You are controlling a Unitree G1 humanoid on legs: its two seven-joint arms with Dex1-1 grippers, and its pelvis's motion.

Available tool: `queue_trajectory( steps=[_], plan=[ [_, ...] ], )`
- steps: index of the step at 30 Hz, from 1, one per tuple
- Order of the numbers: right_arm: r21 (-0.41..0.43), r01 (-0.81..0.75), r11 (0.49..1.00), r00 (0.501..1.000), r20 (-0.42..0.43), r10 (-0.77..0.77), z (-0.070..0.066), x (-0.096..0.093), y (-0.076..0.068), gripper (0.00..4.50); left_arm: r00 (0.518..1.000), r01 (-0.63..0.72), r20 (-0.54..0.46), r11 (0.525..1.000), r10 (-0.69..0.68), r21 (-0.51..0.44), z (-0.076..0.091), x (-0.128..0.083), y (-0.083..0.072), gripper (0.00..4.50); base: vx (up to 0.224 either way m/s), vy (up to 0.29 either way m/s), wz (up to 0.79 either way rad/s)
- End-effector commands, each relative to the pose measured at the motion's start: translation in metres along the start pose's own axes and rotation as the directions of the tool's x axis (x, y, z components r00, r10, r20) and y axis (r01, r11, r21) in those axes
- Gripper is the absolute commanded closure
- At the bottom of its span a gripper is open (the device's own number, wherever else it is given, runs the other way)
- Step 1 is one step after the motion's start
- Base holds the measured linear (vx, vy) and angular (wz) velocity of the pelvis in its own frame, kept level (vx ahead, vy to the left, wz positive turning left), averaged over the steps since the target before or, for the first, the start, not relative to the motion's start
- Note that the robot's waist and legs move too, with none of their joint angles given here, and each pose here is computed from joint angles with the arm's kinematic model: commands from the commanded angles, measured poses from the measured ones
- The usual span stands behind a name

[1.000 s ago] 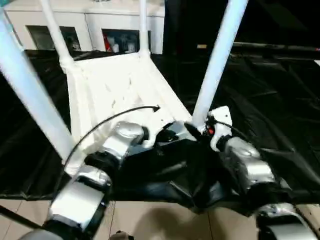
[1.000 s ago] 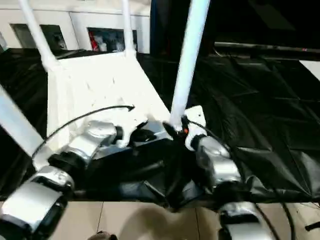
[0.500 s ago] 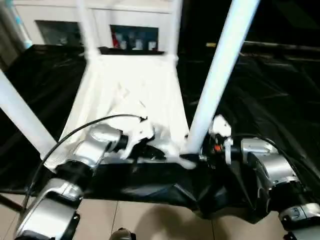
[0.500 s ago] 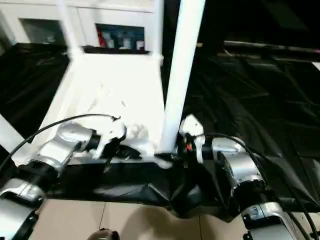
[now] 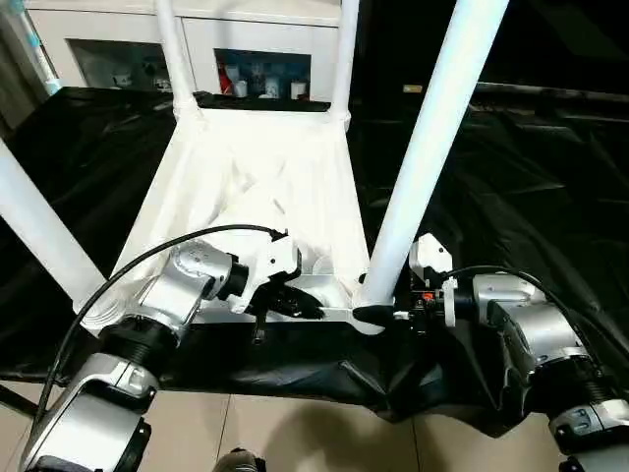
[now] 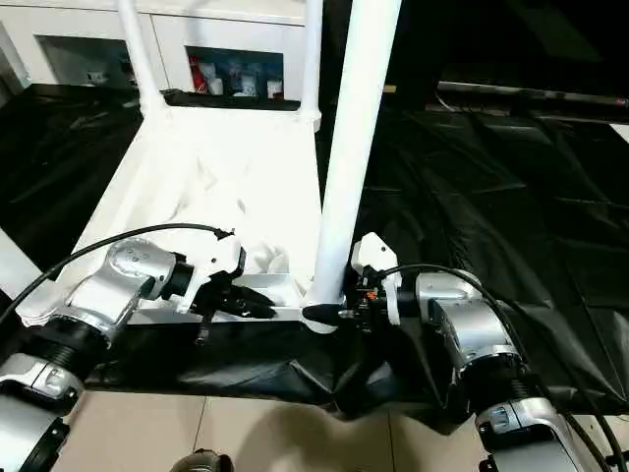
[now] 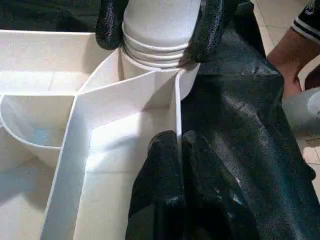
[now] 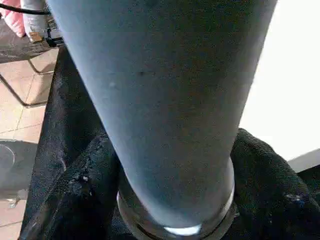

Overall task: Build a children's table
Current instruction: Rotate leg to tighten

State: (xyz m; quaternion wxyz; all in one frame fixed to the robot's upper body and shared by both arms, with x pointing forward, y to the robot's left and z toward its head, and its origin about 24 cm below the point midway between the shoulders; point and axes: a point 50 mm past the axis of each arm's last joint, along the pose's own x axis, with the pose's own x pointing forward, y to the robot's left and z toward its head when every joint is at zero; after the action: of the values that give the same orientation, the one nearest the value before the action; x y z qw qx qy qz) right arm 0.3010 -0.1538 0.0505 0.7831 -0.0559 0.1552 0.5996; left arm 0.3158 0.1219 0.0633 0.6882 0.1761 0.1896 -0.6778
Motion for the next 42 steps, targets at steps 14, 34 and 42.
queue_trajectory(
  steps=[14,34,42],
  plan=[
    [0.316,0.710,0.629,0.679,-0.074,-0.730,-0.030,0.041,-0.025,1.78,0.896,-0.422,0.112,0.903,0.429,-0.081,0.046,0.070,0.033,4.50,0.000,0.000,0.00],
    [-0.008,0.207,0.978,0.972,0.112,-0.205,0.005,0.022,-0.004,0.73,0.979,-0.158,0.138,0.987,0.152,0.031,0.031,0.039,0.018,4.50,0.000,0.000,0.00],
    [-0.130,0.030,0.991,0.999,-0.040,-0.035,-0.005,-0.008,0.002,0.73,0.995,0.065,0.074,0.996,-0.069,0.052,0.016,0.008,-0.001,4.50,0.000,0.000,0.00]
  ],
)
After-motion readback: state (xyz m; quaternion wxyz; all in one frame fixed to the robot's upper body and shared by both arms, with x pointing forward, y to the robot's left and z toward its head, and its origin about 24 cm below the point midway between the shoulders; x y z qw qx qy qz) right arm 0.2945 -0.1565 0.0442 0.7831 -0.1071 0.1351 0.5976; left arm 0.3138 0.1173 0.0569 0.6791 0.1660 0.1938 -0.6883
